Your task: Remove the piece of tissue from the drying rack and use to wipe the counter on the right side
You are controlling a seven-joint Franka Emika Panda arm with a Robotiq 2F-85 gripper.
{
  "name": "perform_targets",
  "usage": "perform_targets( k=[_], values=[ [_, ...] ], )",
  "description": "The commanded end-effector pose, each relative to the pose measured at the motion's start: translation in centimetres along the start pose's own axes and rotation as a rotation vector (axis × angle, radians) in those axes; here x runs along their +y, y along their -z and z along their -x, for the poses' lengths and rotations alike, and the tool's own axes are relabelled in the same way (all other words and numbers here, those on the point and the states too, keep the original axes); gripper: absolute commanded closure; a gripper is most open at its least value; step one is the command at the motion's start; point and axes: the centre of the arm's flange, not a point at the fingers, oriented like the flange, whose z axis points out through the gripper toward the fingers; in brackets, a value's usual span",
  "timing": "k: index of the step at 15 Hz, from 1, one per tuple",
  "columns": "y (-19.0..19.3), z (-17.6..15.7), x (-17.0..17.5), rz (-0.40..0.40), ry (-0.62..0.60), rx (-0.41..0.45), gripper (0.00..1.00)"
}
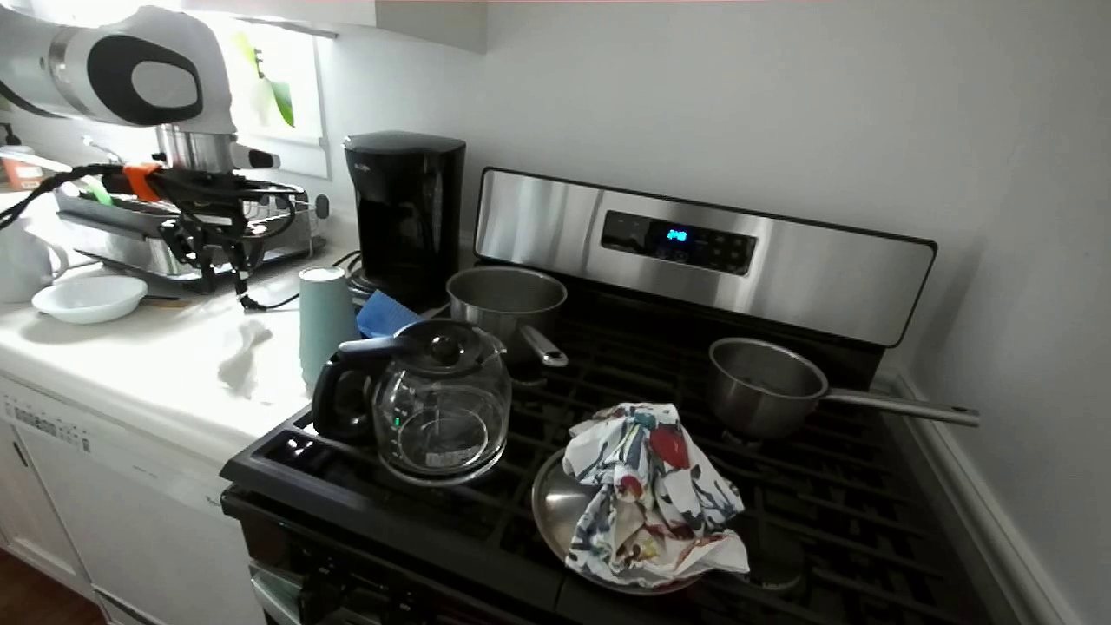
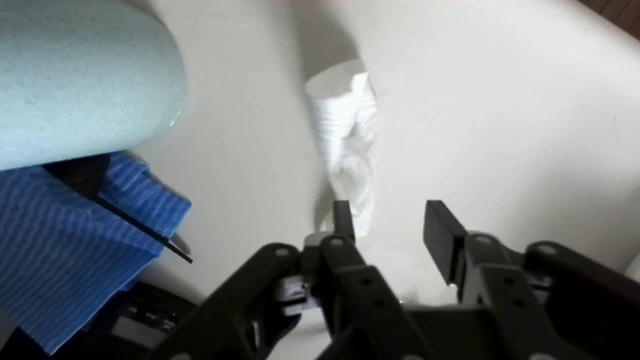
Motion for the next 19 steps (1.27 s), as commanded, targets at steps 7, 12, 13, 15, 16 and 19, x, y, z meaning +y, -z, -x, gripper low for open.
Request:
perform_targets(
  k=[7,12,13,15,16,19],
  values=[
    [6.4,1.9,-1.8,0.026,-0.113,0.069,0.0],
    [11.0,3.8,-1.6,0.04,-0.189,0.106,0.0],
    [11.9,4.4,-1.6,0.037,-0.181,0.095,0.0],
    [10.6,3.5,-1.2,0.057,-0.159,0.09,0.0],
    [11.2,3.8,-1.3,0.06,-0.161,0.094,0.0],
    [10.8,3.7,-1.3,0.058,-0.161,0.088,0.0]
  ],
)
